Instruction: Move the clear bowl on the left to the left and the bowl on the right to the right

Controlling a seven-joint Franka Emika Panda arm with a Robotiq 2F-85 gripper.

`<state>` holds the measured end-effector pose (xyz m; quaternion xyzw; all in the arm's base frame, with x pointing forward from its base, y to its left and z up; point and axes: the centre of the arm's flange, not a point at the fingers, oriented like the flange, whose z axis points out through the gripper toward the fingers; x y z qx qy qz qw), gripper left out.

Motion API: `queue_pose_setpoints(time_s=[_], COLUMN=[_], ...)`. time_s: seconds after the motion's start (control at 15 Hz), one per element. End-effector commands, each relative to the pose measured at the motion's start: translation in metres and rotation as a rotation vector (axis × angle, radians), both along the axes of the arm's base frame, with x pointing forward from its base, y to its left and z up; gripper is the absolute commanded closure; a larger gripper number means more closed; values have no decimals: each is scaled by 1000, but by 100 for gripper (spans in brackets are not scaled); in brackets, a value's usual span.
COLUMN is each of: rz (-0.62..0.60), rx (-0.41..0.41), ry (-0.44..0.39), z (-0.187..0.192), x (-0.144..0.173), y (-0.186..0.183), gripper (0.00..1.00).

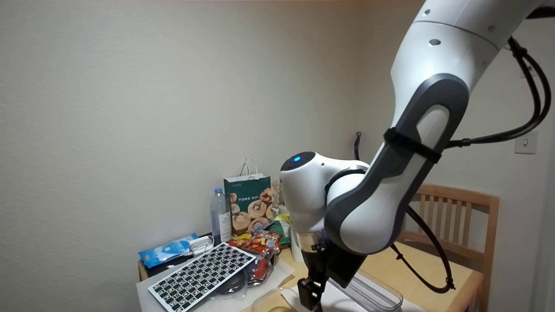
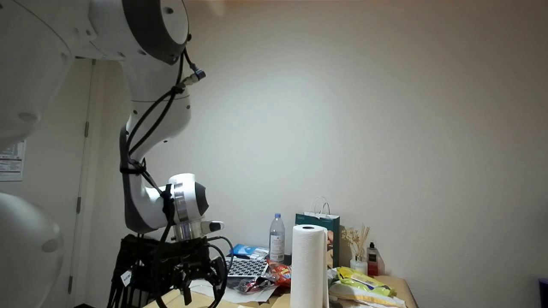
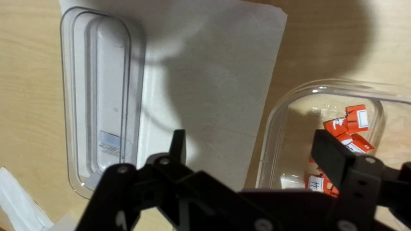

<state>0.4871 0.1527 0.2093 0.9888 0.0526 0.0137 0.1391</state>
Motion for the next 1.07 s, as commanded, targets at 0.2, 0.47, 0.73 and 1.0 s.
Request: queue_pose_setpoints(time_s=[0.2,0.47,0.73,1.0], rz=[-26,-61,-88,-57], rx=[16,43,60,75], ry=[102,150,168,131], z=[-44,-61,-67,-57], x=[-2,-5,-1,11], y=[14,13,13,35], gripper=[27,55,81,99])
